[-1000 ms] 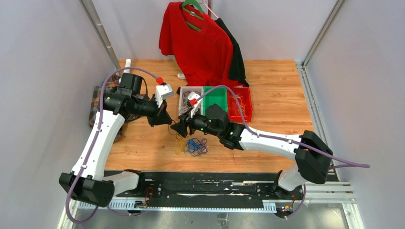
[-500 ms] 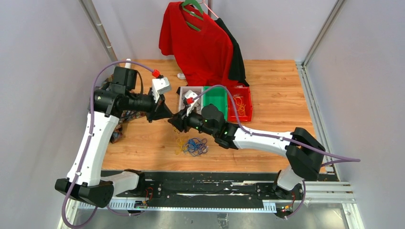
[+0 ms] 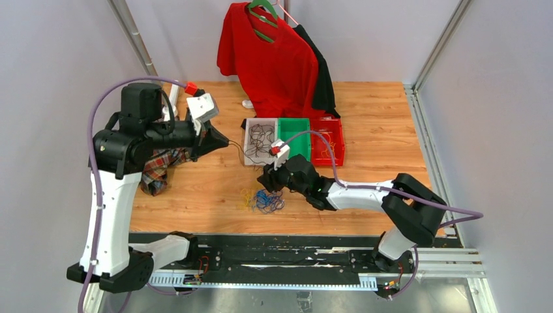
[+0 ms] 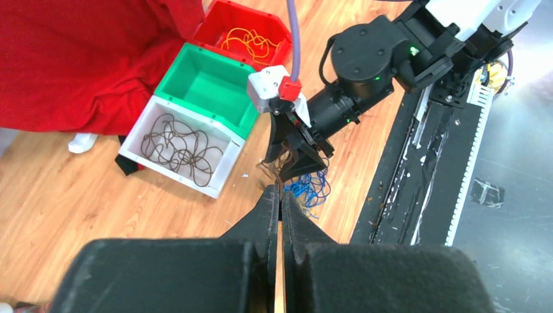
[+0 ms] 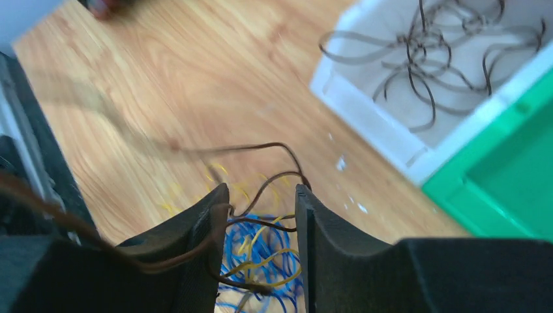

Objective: Untangle the cables

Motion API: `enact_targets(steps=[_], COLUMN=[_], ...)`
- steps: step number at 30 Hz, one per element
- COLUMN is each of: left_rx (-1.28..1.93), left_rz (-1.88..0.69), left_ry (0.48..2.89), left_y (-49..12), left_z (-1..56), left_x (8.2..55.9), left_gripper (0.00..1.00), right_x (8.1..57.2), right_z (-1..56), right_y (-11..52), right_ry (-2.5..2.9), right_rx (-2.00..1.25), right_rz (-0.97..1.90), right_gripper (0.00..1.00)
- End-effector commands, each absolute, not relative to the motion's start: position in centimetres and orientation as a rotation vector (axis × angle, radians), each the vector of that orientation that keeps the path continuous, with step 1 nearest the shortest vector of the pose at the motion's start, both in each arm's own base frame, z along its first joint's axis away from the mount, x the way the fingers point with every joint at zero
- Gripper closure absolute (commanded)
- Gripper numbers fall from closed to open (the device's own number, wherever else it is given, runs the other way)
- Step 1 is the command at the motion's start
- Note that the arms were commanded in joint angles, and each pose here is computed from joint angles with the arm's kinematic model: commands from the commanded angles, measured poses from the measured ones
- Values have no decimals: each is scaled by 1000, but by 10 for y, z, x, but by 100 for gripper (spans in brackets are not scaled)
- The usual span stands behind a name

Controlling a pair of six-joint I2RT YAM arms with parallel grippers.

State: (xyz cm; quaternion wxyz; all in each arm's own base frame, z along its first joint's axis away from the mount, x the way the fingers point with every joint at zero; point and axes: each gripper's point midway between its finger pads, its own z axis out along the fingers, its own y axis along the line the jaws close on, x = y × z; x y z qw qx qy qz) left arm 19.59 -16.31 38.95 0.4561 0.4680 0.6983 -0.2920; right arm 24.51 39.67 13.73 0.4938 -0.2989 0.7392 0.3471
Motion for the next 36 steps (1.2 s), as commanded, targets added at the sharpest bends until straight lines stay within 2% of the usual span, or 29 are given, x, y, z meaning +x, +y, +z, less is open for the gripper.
enact_targets(steps=[1, 6, 9, 12, 22, 32, 36], left_rx=[1155, 1159, 1153, 1131, 950, 820, 692], left_rz=[-715, -681, -657, -597, -300, -222, -101], left_ry=[1694, 1701, 1670, 1613, 1376, 1187, 1080], left_y=[-163, -160, -159, -156, -129, -119, -98], left_z=[396, 392, 405, 432, 553, 609, 648], left_x=[189, 192, 193, 195, 204, 195, 196], left_gripper=[100, 99, 100, 100, 100, 100, 100], right_x=[246, 243, 245, 244, 237, 234, 235], right_z=[144, 150, 145, 137, 104, 85, 86], right_y=[380, 373, 368, 365, 337, 311, 304], right_ry=[1812, 1806, 1832, 1851, 1929, 1978, 1981], right_rx=[-686, -679, -670, -672, -704, -686, -677], right_rz=[843, 843, 823, 813, 705, 614, 585], right_gripper=[57, 59, 67, 71, 70, 76, 78])
